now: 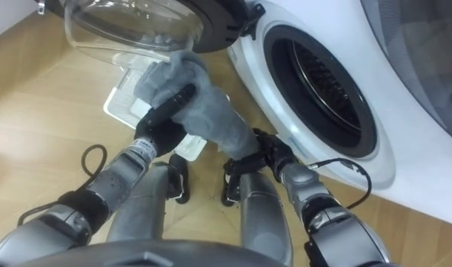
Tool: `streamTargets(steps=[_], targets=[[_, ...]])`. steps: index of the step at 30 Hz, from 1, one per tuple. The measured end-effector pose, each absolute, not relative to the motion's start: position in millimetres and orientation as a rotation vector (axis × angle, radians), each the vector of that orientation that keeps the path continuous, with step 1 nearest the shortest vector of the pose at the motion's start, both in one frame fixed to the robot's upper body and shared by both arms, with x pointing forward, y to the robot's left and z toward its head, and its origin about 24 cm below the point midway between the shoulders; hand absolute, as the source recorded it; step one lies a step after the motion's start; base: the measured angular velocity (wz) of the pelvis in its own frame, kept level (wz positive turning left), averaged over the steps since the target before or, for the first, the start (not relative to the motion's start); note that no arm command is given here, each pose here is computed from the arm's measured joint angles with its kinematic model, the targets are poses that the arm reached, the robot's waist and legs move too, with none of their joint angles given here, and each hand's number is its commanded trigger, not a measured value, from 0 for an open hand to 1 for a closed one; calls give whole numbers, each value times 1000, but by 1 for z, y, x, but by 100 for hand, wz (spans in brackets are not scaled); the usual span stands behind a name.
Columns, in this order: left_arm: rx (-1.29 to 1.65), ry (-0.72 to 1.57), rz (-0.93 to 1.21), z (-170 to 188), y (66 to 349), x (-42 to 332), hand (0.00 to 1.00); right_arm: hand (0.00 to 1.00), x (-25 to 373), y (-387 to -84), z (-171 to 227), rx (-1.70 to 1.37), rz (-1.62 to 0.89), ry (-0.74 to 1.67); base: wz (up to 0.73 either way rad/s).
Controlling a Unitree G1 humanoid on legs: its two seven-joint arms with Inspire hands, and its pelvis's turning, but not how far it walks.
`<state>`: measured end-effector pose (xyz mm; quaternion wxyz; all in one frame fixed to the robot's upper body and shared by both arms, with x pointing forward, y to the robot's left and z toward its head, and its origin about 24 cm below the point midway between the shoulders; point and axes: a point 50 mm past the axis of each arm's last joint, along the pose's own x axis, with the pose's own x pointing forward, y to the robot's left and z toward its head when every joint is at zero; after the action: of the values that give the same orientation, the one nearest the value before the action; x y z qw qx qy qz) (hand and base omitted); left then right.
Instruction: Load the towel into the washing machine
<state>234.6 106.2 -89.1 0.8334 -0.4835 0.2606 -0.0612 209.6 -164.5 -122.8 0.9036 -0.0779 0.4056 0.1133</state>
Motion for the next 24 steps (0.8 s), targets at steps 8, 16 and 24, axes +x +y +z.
streamTargets(steps=[8, 16, 24], targets=[[-1065, 535, -175, -82, 96, 239, 100, 100, 210, -168, -123, -149, 200, 873, 0], [-1080, 543, -207, -83, 94, 236, 100, 100, 209, -172, -124, -188, 173, 895, 0], [-1072, 544, -203, -91, 108, 225, 93, 100, 209, -177, -121, -224, 147, 857, 0]])
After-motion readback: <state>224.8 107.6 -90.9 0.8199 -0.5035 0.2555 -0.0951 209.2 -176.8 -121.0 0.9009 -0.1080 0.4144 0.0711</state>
